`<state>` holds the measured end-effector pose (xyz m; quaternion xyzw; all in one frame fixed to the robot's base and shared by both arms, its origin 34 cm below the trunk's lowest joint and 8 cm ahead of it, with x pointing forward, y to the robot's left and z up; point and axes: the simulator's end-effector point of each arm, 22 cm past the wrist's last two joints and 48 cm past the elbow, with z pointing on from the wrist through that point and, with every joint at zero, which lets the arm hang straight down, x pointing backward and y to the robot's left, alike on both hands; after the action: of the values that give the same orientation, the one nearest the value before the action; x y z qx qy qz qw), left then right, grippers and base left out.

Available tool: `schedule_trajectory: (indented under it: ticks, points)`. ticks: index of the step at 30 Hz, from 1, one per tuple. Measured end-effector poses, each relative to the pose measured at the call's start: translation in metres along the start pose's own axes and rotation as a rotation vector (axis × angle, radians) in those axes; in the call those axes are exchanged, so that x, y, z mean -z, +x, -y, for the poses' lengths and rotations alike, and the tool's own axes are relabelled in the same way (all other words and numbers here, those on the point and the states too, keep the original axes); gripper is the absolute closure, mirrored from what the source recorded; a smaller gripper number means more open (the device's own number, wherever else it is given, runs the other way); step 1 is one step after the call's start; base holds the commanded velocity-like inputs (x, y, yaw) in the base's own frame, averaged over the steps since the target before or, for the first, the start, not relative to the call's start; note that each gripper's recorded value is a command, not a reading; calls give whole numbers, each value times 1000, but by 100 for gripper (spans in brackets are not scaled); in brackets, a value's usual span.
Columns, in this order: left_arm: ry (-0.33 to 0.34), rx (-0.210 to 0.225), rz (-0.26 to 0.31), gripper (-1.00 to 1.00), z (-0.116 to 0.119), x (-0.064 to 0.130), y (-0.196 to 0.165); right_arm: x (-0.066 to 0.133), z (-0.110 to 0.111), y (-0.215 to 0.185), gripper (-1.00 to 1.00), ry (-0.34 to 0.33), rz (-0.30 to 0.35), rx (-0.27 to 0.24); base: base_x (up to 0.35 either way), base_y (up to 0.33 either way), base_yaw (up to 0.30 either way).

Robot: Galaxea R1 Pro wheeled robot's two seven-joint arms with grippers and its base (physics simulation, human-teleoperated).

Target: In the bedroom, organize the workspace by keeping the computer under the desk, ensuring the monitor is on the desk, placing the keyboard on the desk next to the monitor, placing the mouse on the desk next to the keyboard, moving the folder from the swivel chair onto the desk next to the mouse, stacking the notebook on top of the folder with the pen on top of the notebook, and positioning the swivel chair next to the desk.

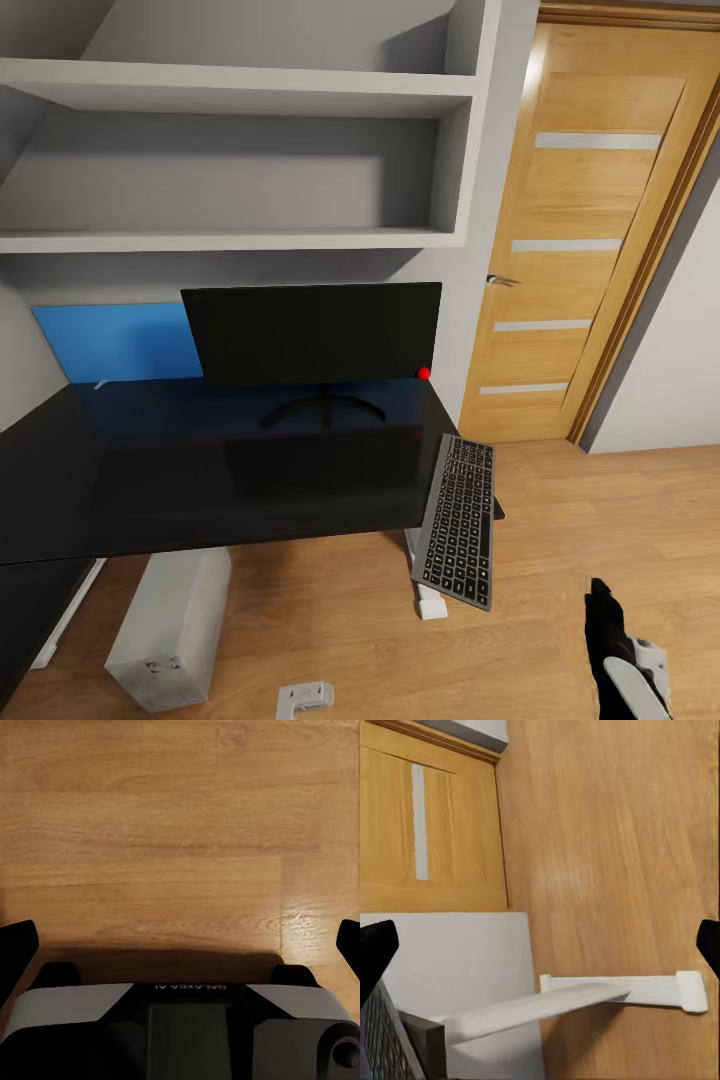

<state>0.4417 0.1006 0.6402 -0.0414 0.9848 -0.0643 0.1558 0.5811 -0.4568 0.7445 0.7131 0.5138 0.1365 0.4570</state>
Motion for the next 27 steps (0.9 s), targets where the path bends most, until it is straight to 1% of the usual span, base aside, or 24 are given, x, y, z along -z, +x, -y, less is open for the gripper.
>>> schedule_trajectory:
  ticks: [1, 2, 3, 4, 5, 6, 8, 9, 10, 13, 14, 15, 16, 18, 19, 22, 24, 25, 27]
  points:
    - [-7, 12, 1, -100, -5, 0, -2, -27, 35, -29, -100, 133, 58, 94, 0, 0, 0]
    - [-7, 13, 1, -100, -5, 0, -2, -29, 68, -38, -100, 211, 75, 136, 0, 0, 0]
    - [-8, 15, 1, -100, -6, 0, -2, -33, 86, -43, -100, 259, 89, 205, 0, 0, 0]
    - [-9, 16, 2, -100, -6, -1, -2, -35, 93, -46, -100, 279, 95, 247, 0, 0, 0]
    - [-11, 19, 5, -100, -8, -1, -3, -37, 105, -51, -100, 306, 105, 367, 0, 0, 0]
    - [-12, 21, 9, -100, -9, -1, -4, -37, 110, -53, -100, 313, 107, 438, 0, 0, 0]
    - [-15, 25, 18, -100, -11, -1, -6, -37, 115, -54, -100, 316, 108, 557, 0, 0, 0]
    - [-20, 30, 30, -100, -14, -1, -9, -34, 125, -47, -100, 319, 94, 690, 0, 0, 0]
    - [-24, 33, 37, -100, -17, -2, -10, -27, 138, -36, -100, 329, 68, 768, 0, 0, 0]
    - [-30, 33, 37, -100, -20, -3, -9, -16, 161, -20, -100, 349, 24, 867, 0, 0, 0]
    - [-30, 34, 37, -100, -20, -3, -9, -16, 161, -20, -100, 349, 23, 869, 0, 0, 0]
    - [-33, 33, 36, -100, -23, -4, -7, -12, 167, -17, -100, 354, 13, 895, 0, 0, 0]
    - [-69, 24, 25, -100, -43, -9, 1, -3, 176, -11, -100, 336, 15, 985, 0, 0, 0]
    - [-78, 25, 25, -100, -49, -11, 3, -1, 178, -8, -100, 332, 12, 999, 0, 0, 0]
    - [-101, 31, 31, -100, -61, -15, 8, 3, 183, -5, -100, 339, 8, 1003, 0, 0, 0]
    - [-134, 46, 40, -100, -77, -23, 18, 6, 186, -4, -100, 340, 14, 1005, 0, 0, 0]
    - [-158, 54, 35, -100, -88, -29, 31, 7, 186, -5, -100, 336, 27, 1004, 0, 0, 0]
    - [-183, 60, 29, -100, -99, -34, 45, 7, 184, -7, -100, 330, 41, 1004, 0, 0, 0]
    - [-205, 66, 29, -100, -109, -38, 56, 7, 183, -8, -100, 324, 51, 1004, 0, 0, 0]
